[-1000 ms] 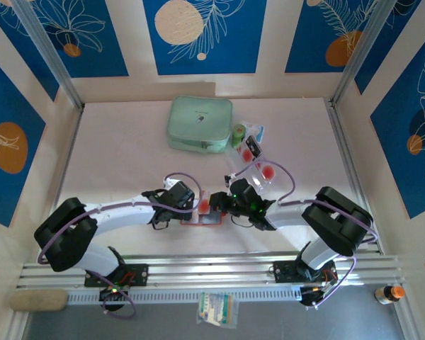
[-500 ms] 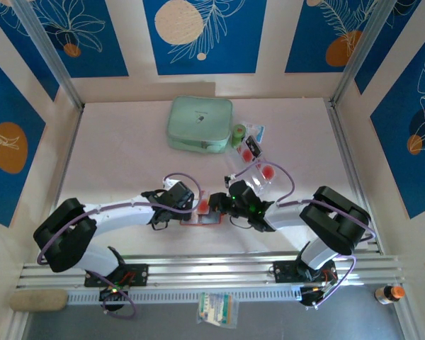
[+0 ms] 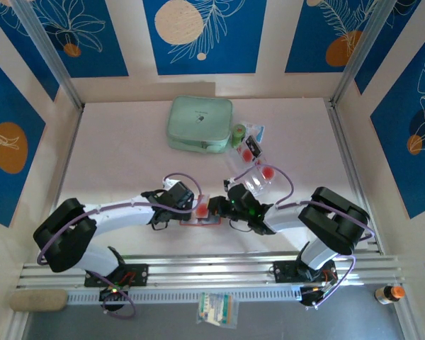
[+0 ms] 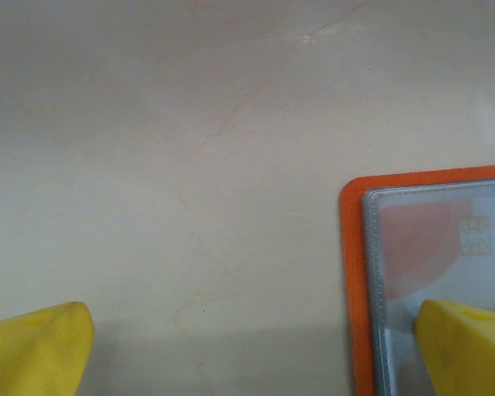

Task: Put the credit cards into the card holder
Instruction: Insert the credit card into the card slot.

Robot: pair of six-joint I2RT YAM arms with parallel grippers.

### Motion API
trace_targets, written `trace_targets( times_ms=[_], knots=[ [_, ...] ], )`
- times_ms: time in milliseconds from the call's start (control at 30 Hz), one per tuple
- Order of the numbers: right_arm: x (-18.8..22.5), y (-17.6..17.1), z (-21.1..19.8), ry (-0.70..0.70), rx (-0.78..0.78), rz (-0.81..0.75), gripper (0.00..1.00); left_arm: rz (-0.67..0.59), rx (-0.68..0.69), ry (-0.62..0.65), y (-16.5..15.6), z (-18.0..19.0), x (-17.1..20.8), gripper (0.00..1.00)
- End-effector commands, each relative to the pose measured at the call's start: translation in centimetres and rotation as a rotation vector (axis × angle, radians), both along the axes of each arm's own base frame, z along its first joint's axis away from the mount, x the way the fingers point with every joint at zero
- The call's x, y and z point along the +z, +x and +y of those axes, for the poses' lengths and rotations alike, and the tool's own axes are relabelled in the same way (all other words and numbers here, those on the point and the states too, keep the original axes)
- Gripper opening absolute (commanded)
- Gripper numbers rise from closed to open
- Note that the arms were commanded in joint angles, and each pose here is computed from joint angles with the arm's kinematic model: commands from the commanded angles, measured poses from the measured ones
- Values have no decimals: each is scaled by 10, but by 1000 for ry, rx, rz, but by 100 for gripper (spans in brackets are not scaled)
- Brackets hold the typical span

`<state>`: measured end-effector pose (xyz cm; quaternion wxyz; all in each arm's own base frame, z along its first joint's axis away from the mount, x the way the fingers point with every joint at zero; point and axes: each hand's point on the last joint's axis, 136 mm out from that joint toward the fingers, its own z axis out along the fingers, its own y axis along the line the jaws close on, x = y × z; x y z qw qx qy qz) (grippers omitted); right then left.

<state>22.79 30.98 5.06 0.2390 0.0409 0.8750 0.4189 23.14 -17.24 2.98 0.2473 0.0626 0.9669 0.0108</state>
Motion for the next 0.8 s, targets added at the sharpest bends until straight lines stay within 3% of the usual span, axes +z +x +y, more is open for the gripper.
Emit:
trace_targets(
  times_ms=[0, 767],
  knots=[
    [-12, -4, -10, -32, -32, 8, 0, 23, 2, 41, -10, 11, -5, 100],
    [-19, -12, -4, -42, 11, 31, 0, 20, -1, 37, -9, 11, -4, 100]
  ],
)
